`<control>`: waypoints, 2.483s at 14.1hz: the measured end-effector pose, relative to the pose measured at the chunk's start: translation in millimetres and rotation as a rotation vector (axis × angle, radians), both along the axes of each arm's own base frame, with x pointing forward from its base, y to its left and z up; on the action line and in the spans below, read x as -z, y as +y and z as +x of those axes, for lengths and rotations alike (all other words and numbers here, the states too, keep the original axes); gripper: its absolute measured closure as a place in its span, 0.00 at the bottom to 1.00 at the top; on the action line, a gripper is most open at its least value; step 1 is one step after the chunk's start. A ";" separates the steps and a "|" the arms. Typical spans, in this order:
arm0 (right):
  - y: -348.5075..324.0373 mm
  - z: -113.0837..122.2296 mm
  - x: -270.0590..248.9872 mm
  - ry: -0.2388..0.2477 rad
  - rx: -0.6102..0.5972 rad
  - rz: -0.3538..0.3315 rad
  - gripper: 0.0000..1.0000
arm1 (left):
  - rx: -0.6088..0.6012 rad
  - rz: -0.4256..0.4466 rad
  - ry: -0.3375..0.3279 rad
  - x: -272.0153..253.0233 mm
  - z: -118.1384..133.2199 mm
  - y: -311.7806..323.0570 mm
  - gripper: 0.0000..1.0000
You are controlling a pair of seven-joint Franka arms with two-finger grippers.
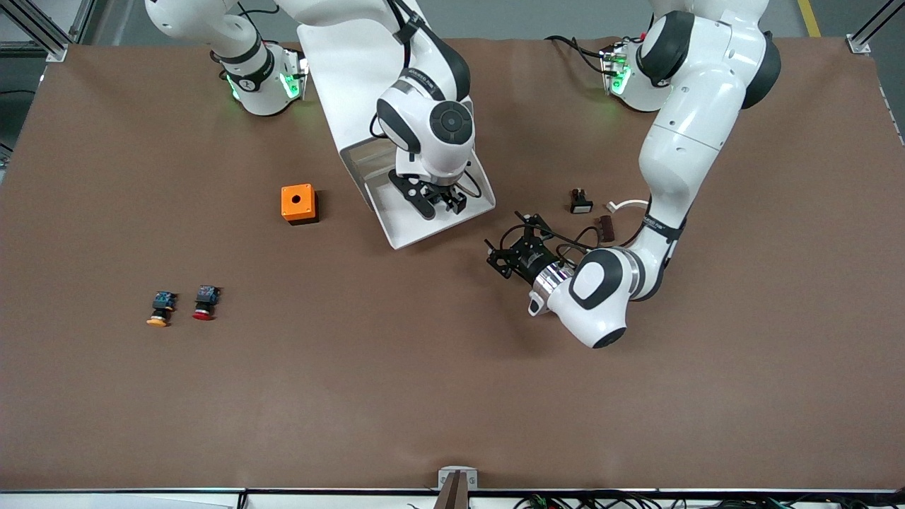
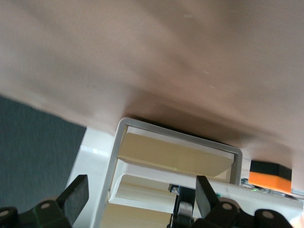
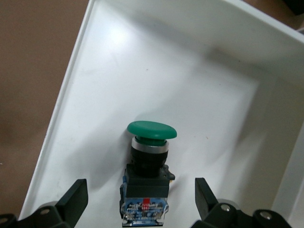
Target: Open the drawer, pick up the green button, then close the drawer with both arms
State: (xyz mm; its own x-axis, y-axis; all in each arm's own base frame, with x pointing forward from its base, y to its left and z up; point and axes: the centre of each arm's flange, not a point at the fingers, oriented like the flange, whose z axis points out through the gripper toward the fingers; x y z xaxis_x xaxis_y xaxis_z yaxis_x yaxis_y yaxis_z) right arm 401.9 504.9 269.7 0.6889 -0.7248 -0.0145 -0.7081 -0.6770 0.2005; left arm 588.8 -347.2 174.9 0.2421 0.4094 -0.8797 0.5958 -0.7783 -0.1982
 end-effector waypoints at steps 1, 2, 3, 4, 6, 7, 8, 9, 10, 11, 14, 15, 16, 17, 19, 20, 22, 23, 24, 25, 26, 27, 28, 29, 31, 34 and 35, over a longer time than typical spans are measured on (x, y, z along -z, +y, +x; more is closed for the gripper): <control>0.3 -0.7 1.8 0.002 -0.001 -0.002 0.01 | 0.014 -0.006 -0.067 -13.4 8.4 -0.6 0.01; 1.0 -1.8 3.6 0.003 -0.003 -0.005 0.04 | 0.024 -0.001 -0.138 -26.2 17.1 -1.2 0.01; 2.0 -3.3 4.9 0.004 -0.005 -0.006 0.07 | 0.039 0.009 -0.216 -38.7 24.5 -2.6 0.01; 2.7 -4.3 5.5 0.005 -0.007 -0.007 0.07 | 0.056 0.017 -0.289 -50.4 29.9 -5.4 0.00; 3.5 -4.7 4.9 0.004 -0.009 -0.006 0.19 | 0.085 0.042 -0.401 -69.7 35.8 -11.7 0.00; 3.7 -4.6 4.6 0.003 -0.009 -0.006 0.19 | 0.104 0.060 -0.446 -75.7 36.7 -15.6 0.00; 3.9 -4.4 4.1 0.002 -0.009 -0.004 0.26 | 0.121 0.077 -0.486 -80.4 37.3 -19.4 0.00; 4.5 -3.9 3.2 0.001 -0.008 -0.003 0.32 | 0.136 0.090 -0.520 -85.4 38.0 -22.0 0.00; 4.5 -3.8 3.1 0.000 -0.008 -0.002 0.32 | 0.151 0.102 -0.548 -91.3 38.4 -23.9 0.00; 4.6 -3.6 2.7 0.000 -0.008 -0.002 0.40 | 0.167 0.115 -0.573 -97.6 38.7 -24.7 0.00; 4.8 -2.7 1.7 -0.002 -0.007 0.000 0.55 | 0.211 0.149 -0.648 -122.1 39.4 -26.8 0.00; 5.0 -2.3 0.8 -0.003 -0.007 0.001 0.57 | 0.220 0.157 -0.686 -132.8 40.0 -29.9 0.00; 5.2 -2.1 0.4 -0.004 -0.007 0.002 0.57 | 0.229 0.162 -0.728 -145.0 39.5 -34.9 0.00; 5.4 -1.8 0.0 -0.005 -0.007 0.003 0.57 | 0.242 0.164 -0.761 -155.4 36.6 -41.6 0.00; 7.4 1.5 -5.0 -0.015 -0.005 0.013 0.57 | 0.251 0.191 -0.802 -166.4 29.5 -55.0 0.00; 9.3 5.2 -10.8 -0.025 -0.003 0.023 0.57 | 0.240 0.220 -0.822 -167.0 28.1 -60.2 0.00; 9.9 16.7 -27.7 -0.032 0.005 0.030 0.57 | 0.224 0.273 -0.857 -163.2 25.0 -69.5 0.00; 6.6 24.9 -39.2 -0.021 0.001 0.022 0.57 | 0.212 0.295 -0.889 -161.2 24.8 -74.2 0.00; 0.2 34.7 -51.7 -0.003 -0.012 0.012 0.57 | 0.203 0.315 -0.931 -160.2 25.3 -79.0 0.00; -7.6 45.9 -64.6 0.009 -0.022 0.010 0.57 | 0.207 0.337 -0.970 -160.4 25.4 -82.7 0.00; -17.0 58.2 -76.5 0.012 -0.030 0.019 0.57 | 0.217 0.354 -0.996 -160.6 24.5 -85.9 0.00; -29.7 72.1 -87.6 0.011 -0.044 0.031 0.57 | 0.221 0.366 -1.007 -160.0 22.2 -89.6 0.00; -45.8 86.6 -97.3 0.015 -0.066 0.043 0.57 | 0.216 0.379 -1.006 -157.9 19.4 -92.4 0.00; -65.7 102.0 -105.8 0.023 -0.095 0.055 0.57 | 0.208 0.394 -0.996 -153.7 15.9 -94.7 0.00; -111.9 135.5 -117.4 0.034 -0.167 0.086 0.57 | 0.205 0.411 -0.977 -144.0 9.0 -98.3 0.00; -181.0 180.7 -118.5 0.039 -0.297 0.133 0.57 | 0.210 0.415 -0.975 -138.7 6.6 -98.9 0.00; -202.4 192.7 -116.1 0.037 -0.342 0.148 0.57 | 0.213 0.416 -0.972 -137.0 5.7 -98.9 0.00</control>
State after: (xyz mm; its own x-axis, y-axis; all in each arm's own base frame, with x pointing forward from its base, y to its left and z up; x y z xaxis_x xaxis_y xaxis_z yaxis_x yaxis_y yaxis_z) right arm 594.6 302.5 385.8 0.8879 -0.4409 -0.1311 -0.4300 -0.8969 0.1035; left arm 594.5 -446.1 311.9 0.8637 0.4987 -0.0733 0.5009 -0.8654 0.0140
